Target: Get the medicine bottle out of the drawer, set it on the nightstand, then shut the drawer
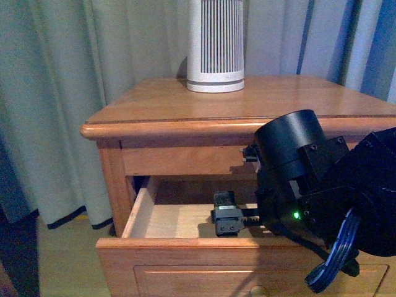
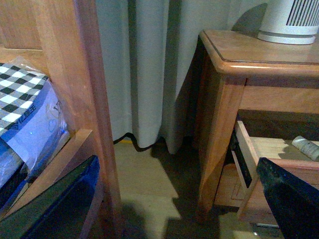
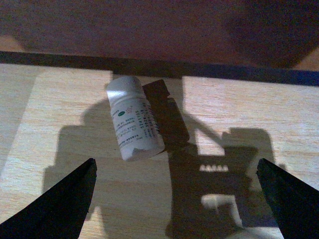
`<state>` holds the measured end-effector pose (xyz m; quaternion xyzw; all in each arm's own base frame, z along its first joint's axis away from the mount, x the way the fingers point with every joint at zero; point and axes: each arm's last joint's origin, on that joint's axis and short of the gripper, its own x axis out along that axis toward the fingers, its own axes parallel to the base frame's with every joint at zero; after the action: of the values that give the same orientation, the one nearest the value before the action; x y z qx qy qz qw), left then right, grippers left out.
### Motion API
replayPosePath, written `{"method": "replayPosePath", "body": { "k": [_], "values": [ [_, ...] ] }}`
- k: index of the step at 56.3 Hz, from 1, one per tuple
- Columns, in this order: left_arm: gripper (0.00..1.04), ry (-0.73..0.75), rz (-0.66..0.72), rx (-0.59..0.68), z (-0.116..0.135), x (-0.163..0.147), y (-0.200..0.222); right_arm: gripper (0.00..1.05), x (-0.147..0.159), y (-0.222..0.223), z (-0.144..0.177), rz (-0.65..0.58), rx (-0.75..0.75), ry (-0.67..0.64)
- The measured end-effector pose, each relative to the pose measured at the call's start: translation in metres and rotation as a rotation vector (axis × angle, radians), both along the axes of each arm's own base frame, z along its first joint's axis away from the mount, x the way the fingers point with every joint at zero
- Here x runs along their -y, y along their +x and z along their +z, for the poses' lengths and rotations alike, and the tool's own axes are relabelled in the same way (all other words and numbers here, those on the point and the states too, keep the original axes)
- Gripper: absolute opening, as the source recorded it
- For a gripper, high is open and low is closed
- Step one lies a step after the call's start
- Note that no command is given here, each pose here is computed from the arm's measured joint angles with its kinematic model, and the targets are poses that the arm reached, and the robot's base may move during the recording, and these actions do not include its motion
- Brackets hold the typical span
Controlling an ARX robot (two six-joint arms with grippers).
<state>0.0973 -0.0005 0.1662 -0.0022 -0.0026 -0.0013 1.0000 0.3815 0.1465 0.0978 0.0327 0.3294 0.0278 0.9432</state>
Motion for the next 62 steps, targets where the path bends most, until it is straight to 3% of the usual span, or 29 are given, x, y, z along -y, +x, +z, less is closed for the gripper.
{"method": "replayPosePath", "body": {
  "k": [20, 30, 41, 62],
  "values": [
    [0.98, 0.000, 0.000, 0.000, 0.000, 0.000, 0.000, 0.98, -0.004, -0.023, -0.007, -0.056, 0.073, -0.050],
    [0.98, 0.000, 0.000, 0.000, 0.000, 0.000, 0.000, 0.98, -0.009, -0.014, 0.003, -0.006, 0.117, -0.126],
    [0.98, 0.000, 0.000, 0.000, 0.000, 0.000, 0.000, 0.98, -0.018, 0.003, 0.005, 0.029, 0.067, -0.096],
    [0.98, 0.000, 0.000, 0.000, 0.000, 0.000, 0.000, 0.98, -0.032, 0.019, -0.005, -0.046, 0.034, -0.072]
  ]
}}
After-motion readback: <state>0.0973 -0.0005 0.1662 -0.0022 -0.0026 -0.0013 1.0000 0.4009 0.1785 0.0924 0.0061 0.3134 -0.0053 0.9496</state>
